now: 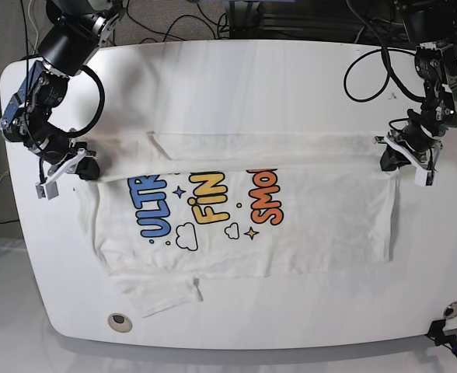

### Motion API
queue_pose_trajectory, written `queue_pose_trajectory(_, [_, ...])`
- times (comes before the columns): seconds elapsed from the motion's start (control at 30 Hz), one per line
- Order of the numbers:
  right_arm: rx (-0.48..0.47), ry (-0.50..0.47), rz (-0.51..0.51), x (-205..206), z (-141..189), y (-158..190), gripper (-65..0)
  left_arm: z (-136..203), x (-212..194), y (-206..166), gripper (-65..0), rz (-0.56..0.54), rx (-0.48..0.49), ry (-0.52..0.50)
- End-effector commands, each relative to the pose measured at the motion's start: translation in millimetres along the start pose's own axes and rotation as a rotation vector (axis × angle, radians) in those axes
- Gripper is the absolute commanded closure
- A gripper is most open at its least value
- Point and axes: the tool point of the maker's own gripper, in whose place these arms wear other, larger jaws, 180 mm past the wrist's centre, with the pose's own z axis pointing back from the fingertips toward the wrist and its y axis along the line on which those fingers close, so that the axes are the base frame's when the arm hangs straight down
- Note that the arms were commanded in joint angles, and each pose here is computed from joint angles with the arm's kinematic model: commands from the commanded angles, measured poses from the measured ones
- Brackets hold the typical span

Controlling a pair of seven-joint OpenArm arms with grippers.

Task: Fold the T-shirt properly
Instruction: 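Fold the shoulder edge over the print toward the hem with both grippers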

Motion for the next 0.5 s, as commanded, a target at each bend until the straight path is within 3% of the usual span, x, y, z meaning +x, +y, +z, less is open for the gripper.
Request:
queue_pose_trajectory(0.0, [0.008,-0.055,-0.005,15,1,-5,0.0,4,23,5,0.0,-0.023,0.008,-0.06])
queue_pose_trajectory(0.07, [0.012,-0.05,-0.023,12,-1,-7,0.0,3,31,3,0.0,-0.029,0.003,-0.073])
queue_pose_trajectory(0.13, [0.015,-0.042,-0.031,9,-3,-8,0.0,-2,31,-4,-11.8,-0.052,-0.007,-0.063])
queue_pose_trajectory(0.2, [0.015,-0.042,-0.031,9,-3,-8,-4.7,-3,29,-1,-21.6,-0.084,0.015,-0.045])
queue_pose_trajectory(0.37, [0.013,-0.002,0.034,12,-4,-6,-24.8,-9,38,3,-27.7,-0.169,0.066,-0.004])
queue_pose_trajectory(0.47, [0.001,-0.019,0.097,26,3,-3,-29.3,-9,46,6,-28.3,-0.196,0.085,-0.01])
